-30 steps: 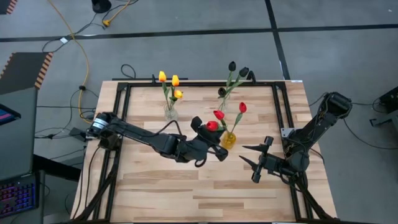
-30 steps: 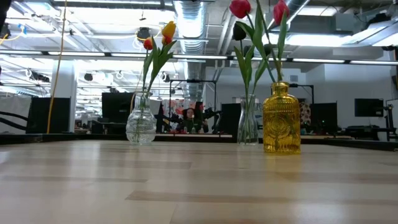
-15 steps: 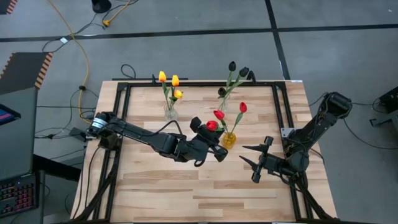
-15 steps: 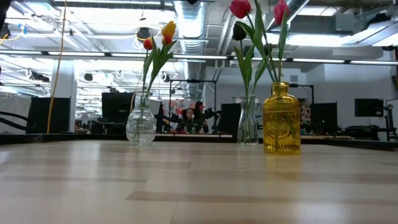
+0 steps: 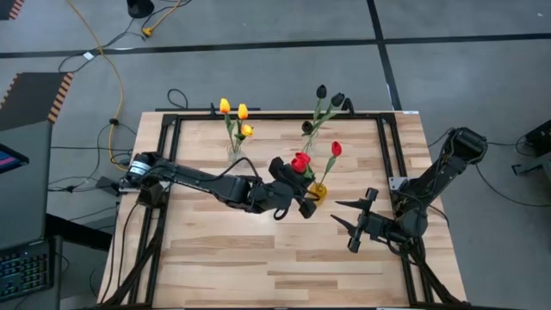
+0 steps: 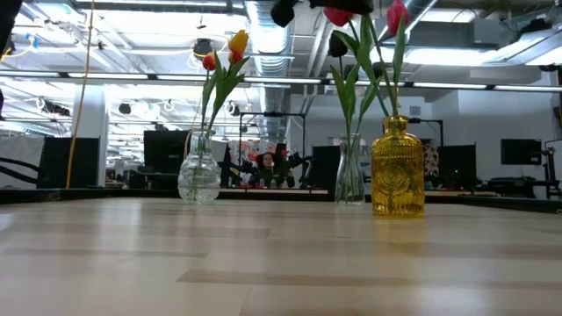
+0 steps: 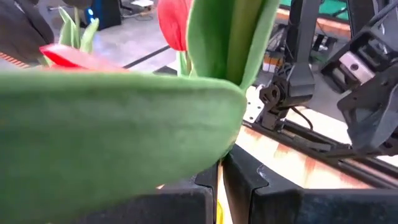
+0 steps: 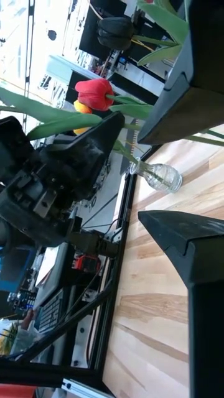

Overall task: Sort flowers into vase by color
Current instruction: Put the red tulip into the yellow vase, then return to Home Position

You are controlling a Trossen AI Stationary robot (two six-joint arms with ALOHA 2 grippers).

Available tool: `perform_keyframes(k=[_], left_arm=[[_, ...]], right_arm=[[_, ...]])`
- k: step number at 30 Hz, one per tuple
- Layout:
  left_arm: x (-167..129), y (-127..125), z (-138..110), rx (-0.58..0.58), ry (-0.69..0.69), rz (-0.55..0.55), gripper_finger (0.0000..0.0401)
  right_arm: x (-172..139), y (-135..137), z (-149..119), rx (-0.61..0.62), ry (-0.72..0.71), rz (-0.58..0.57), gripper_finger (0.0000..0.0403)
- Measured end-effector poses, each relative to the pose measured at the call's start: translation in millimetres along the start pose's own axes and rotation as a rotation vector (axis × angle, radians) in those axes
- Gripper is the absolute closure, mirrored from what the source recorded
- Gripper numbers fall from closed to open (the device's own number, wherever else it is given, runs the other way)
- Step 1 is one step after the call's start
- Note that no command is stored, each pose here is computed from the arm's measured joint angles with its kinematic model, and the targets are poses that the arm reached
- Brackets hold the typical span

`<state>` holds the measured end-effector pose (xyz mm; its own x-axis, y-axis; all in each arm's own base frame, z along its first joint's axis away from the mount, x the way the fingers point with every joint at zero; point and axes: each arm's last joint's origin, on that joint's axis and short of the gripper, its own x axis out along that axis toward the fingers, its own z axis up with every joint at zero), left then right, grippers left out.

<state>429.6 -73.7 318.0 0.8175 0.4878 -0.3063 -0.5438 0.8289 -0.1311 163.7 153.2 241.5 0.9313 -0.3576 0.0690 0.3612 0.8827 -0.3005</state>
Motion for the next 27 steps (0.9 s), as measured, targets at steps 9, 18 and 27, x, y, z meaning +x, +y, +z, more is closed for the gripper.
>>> perform_keyframes(k=[9,18,27], left_arm=[[3,6,-6,0.05,0.08,-0.006,0.0399],[9,11,-5,0.041,0.125,-0.076,0.0372],[10,13,-4,0.04,0.126,-0.074,0.0294]], right_arm=[[0,0,0,0.0,0.0,0.0,0.0194],[0,0,0,0.0,-0.001,0.001,0.0194],[0,0,0,0.001,-0.001,0.001,0.0194]])
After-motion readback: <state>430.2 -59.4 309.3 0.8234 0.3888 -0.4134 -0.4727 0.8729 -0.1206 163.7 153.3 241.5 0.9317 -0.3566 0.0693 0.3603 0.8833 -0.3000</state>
